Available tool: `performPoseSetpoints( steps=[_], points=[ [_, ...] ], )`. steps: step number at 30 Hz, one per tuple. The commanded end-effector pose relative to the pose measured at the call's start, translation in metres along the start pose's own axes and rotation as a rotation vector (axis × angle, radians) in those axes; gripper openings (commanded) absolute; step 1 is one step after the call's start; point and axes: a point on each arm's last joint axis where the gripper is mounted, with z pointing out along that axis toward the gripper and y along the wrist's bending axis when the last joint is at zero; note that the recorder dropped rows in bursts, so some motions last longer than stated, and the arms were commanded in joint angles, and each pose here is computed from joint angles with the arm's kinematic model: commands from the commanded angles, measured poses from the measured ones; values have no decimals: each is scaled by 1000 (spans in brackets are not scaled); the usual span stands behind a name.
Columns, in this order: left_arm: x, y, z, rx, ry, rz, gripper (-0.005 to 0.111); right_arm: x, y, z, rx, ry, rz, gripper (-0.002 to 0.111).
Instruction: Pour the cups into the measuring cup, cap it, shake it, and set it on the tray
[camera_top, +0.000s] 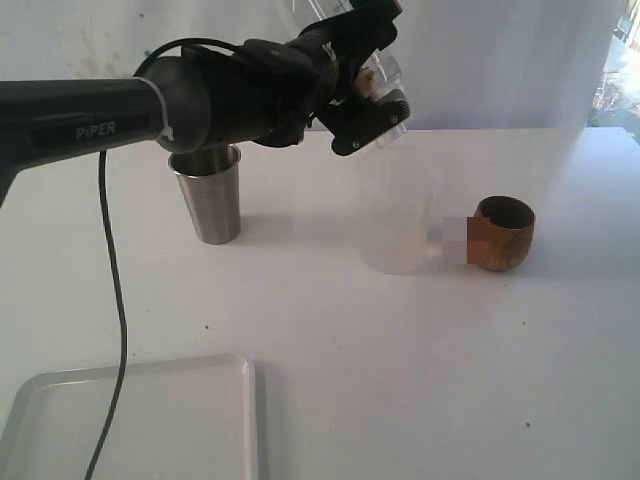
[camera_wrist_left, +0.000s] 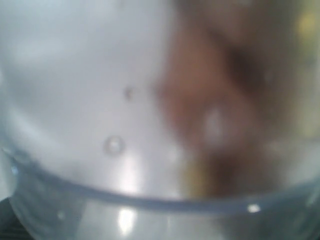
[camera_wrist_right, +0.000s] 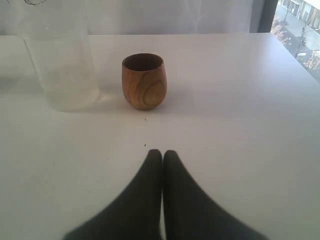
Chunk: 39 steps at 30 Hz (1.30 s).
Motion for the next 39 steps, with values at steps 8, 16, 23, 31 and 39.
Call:
performPoseSetpoints(
  steps=[8, 16, 23, 31, 39],
  points=[
    [8, 9, -5, -23, 23, 5, 0, 1, 0, 0, -4, -5, 0, 0],
    [-6, 11, -9, -26, -11, 15, 0, 1, 0, 0, -4, -5, 0, 0],
    [-8, 8, -9, -16, -14, 28, 0, 1, 0, 0, -4, -5, 0, 0],
    [-8, 8, -9, -15, -13, 48, 0, 1, 0, 0, -4, -5, 0, 0],
    [-8, 8, -9, -16, -14, 48, 0, 1, 0, 0, -4, -5, 0, 0]
  ],
)
